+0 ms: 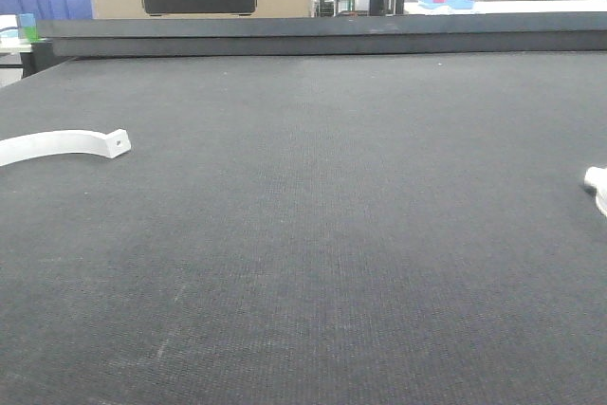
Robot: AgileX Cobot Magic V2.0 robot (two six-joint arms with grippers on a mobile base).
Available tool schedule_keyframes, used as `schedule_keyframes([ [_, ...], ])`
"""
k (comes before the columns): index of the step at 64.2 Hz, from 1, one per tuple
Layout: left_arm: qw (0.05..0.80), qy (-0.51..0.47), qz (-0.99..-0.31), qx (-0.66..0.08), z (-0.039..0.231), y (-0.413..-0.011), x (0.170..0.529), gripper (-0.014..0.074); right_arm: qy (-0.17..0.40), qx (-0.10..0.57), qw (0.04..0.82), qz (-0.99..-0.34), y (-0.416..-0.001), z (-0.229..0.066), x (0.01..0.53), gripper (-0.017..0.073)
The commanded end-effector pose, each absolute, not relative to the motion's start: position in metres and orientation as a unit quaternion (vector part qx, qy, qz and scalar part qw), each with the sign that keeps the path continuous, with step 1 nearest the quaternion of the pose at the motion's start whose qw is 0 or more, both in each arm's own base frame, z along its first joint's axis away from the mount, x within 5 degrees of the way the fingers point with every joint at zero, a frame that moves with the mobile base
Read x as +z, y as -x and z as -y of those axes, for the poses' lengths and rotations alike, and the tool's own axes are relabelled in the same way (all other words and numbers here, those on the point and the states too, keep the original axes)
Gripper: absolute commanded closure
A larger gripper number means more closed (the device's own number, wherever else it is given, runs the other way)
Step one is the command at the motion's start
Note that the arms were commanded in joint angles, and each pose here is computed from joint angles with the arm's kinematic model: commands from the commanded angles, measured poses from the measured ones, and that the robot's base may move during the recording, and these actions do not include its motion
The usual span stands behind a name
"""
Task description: Grab PVC pipe and place in blue bin
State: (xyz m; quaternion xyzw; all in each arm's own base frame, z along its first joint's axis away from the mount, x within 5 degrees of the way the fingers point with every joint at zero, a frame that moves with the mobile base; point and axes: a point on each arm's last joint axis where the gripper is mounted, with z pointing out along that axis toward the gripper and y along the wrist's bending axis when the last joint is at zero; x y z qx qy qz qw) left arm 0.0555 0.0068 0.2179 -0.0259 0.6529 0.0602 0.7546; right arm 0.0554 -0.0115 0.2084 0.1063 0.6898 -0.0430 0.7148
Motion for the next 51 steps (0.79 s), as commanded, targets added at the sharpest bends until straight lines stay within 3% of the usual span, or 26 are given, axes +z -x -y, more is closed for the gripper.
schedule_keyframes([
  [1,0.761,0.029,-0.646,0.059,-0.007,-0.055,0.22,0.0704,-0.107,-0.046,0.721,-0.683,-0.055,0.012,0.209,0.0721],
  [26,0.761,0.029,-0.646,0.059,-0.007,-0.055,0.22,0.0704,-0.107,-0.049,0.733,-0.67,-0.055,0.012,0.213,0.0721],
  [44,0.761,0.029,-0.646,0.059,-0.007,-0.055,0.22,0.0704,-0.097,-0.059,0.813,-0.571,-0.038,0.01,0.281,0.0721],
  [51,0.761,0.029,-0.646,0.059,-0.007,-0.055,0.22,0.0704,-0.09,-0.055,0.818,-0.566,-0.029,0.007,0.305,0.0721],
])
